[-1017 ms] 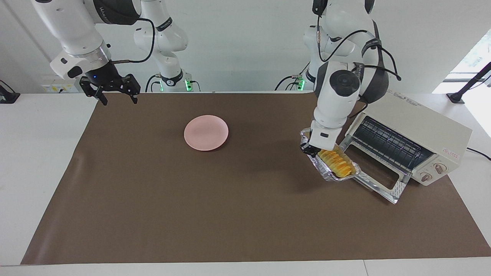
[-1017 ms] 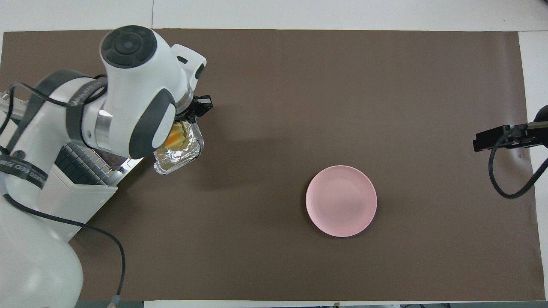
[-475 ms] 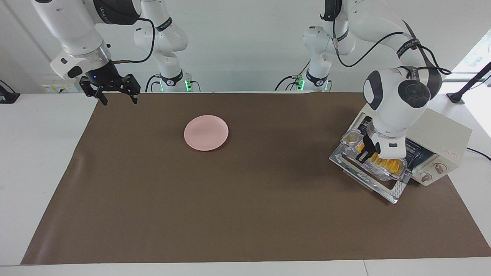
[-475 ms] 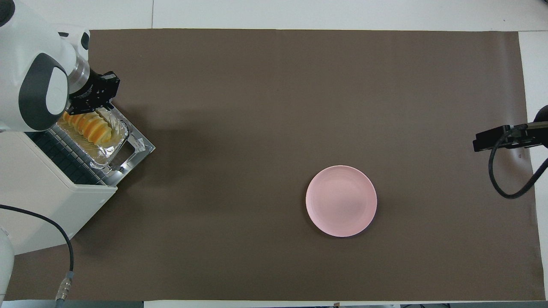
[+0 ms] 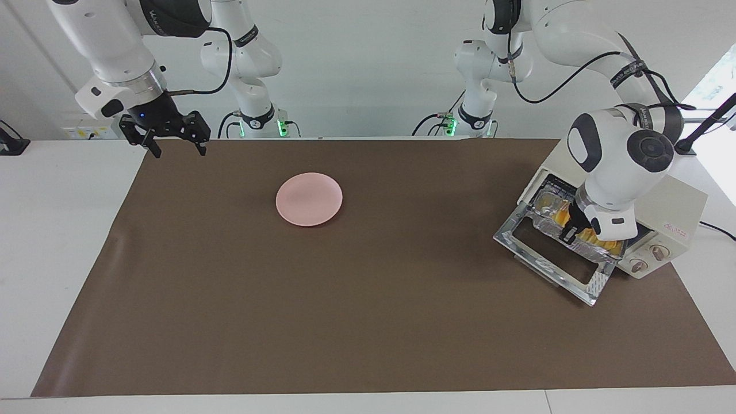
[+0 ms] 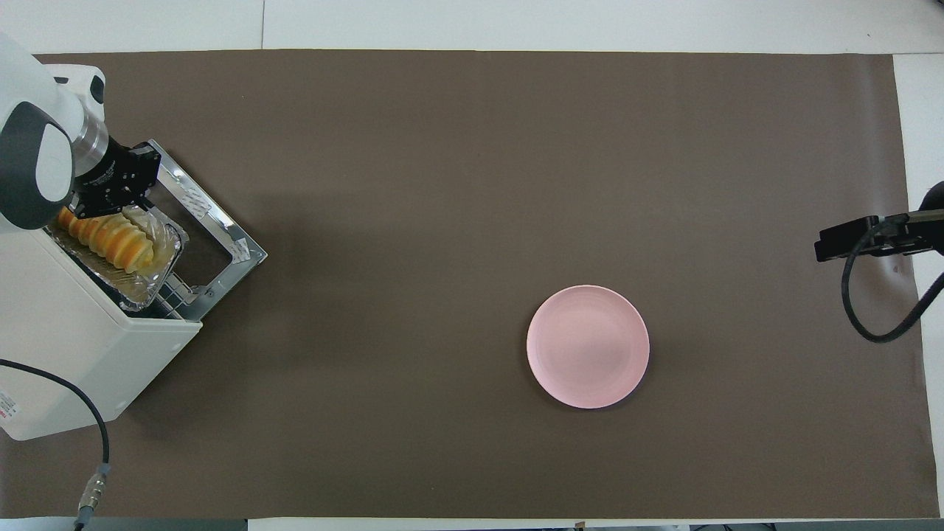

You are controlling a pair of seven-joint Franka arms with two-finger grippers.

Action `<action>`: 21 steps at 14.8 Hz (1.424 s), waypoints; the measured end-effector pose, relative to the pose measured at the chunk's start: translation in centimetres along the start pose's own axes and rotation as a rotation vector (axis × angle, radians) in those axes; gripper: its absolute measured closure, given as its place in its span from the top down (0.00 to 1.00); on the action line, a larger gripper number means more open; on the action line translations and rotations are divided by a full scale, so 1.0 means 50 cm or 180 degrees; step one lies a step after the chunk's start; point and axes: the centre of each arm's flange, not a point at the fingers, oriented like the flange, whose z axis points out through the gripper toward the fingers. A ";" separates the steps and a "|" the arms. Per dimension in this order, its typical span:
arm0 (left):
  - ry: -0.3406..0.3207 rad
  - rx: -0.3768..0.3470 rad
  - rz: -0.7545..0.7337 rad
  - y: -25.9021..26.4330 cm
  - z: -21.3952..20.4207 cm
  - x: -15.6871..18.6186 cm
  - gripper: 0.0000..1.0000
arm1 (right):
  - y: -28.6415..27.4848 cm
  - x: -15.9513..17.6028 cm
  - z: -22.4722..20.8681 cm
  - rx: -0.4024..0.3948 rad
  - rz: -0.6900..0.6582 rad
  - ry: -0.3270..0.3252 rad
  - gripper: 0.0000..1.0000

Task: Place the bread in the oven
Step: 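Carry the foil tray with the left gripper into the toaster oven, then release the tray inside the oven and raise the left gripper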

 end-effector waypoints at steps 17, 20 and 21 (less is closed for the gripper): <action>0.0016 0.0230 0.0307 -0.070 0.063 0.000 0.22 | 0.000 0.000 0.000 0.0000 0.0000 0.0000 1.00; 0.0063 0.0185 0.0400 -0.068 0.056 0.002 0.52 | 0.000 0.000 0.000 0.0000 0.0000 0.0000 1.00; 0.0099 0.0157 0.0438 -0.063 0.052 0.002 0.66 | 0.000 0.000 0.000 0.0000 0.0000 0.0000 1.00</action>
